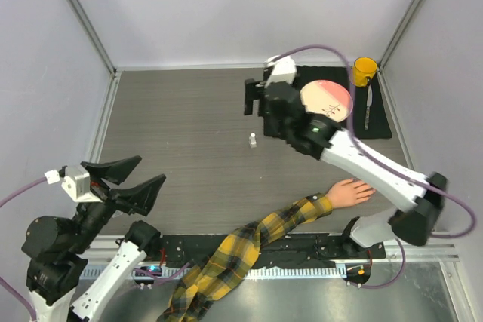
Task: Paint the nails
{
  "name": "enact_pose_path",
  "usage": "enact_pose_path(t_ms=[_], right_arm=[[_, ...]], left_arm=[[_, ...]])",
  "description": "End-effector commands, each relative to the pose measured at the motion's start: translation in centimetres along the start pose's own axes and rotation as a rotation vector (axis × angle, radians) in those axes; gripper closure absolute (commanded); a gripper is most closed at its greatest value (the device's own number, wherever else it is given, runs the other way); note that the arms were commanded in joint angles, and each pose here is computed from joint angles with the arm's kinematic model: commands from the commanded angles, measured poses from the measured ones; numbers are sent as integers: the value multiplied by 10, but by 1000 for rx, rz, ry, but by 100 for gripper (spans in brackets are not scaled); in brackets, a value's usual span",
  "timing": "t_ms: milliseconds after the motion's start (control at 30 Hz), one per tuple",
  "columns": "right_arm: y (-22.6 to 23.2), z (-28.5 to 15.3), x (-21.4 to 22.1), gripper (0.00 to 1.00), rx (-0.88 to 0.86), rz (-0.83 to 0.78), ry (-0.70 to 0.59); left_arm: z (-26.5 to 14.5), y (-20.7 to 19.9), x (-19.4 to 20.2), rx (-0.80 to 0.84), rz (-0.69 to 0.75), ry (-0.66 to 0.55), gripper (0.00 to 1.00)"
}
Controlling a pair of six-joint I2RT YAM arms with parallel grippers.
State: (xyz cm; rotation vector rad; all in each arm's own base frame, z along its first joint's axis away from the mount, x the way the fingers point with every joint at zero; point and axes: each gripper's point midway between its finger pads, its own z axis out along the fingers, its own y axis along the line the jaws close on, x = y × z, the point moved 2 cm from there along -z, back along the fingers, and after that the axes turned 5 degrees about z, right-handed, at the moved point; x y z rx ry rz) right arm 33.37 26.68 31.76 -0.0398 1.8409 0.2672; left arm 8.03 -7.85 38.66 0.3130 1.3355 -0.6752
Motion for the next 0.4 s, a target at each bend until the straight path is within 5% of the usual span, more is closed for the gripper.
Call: enact_pose_path(t_ms=[0,367], right_arm=[[-53,-78,-28,3,50,-6,48],[-143,-233,-120,2,-32,170,-204]], left_arm=[[15,2,-12,-2,33,-28,7],[49,-4,-41,31,48,-87,7]])
